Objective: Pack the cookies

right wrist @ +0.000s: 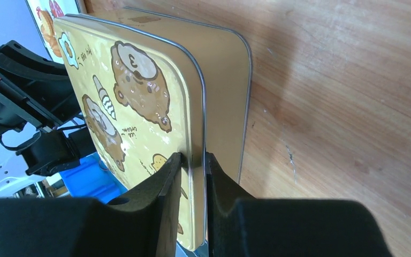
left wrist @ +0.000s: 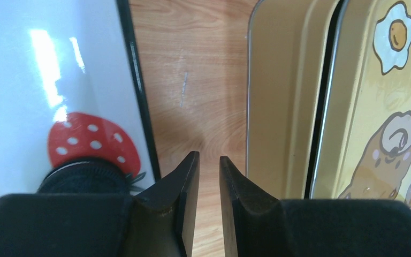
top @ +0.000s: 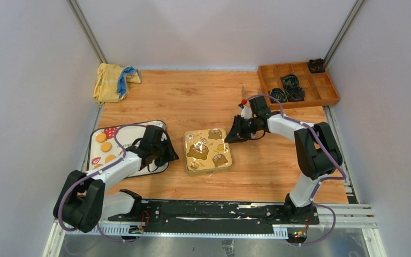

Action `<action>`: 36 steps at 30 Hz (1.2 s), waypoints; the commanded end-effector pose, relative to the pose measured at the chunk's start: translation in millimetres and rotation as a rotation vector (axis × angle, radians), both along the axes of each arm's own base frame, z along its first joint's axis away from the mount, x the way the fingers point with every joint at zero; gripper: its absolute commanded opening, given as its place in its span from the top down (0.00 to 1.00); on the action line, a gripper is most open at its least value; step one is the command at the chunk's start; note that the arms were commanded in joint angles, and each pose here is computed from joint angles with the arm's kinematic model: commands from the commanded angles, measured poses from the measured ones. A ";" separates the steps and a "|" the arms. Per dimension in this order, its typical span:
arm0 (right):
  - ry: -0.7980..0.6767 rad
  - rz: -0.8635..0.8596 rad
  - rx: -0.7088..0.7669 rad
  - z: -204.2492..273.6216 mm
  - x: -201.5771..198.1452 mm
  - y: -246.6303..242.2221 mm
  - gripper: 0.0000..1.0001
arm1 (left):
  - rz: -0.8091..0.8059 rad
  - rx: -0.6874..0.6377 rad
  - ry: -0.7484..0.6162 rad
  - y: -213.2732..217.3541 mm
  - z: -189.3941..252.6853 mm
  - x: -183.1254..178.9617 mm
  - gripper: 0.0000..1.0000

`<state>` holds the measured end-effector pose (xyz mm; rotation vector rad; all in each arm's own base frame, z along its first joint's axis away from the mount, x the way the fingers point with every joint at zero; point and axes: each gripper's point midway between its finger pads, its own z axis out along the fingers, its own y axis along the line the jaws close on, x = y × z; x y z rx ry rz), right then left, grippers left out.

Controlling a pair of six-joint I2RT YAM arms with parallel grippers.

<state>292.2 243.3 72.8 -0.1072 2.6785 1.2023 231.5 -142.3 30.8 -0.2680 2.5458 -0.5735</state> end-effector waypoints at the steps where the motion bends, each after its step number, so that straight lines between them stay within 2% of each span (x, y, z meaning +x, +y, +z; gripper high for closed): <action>1: 0.004 0.020 -0.016 -1.8 1.2 7.5 0.79 | -0.040 -0.046 -0.055 -19.7 8.5 15.3 0.74; 11: -0.013 0.047 -0.014 10.5 2.1 15.9 0.80 | -0.068 -0.069 -0.100 -31.9 22.4 29.0 0.74; 18: 0.008 0.059 -0.052 2.7 -8.6 15.5 0.82 | -0.075 -0.083 -0.102 -36.0 25.8 31.8 0.74; 24: 0.025 0.050 -0.090 -10.3 -15.0 7.9 0.84 | -0.035 0.001 -0.072 -16.9 29.0 22.4 0.76; 27: 0.026 0.053 -0.098 -11.6 -16.0 7.0 0.84 | 0.017 0.093 -0.057 5.3 38.4 13.2 0.80; 30: 0.026 0.066 -0.092 -10.5 -18.5 7.0 0.85 | 0.065 0.175 -0.097 28.0 59.9 8.3 0.81; 33: 0.020 0.076 -0.101 -9.3 -20.2 5.1 0.85 | 0.050 0.135 -0.164 25.1 80.5 7.4 0.81; 36: 0.015 0.080 -0.107 -8.2 -20.6 3.9 0.85 | 0.000 0.010 -0.236 3.1 95.4 11.4 0.80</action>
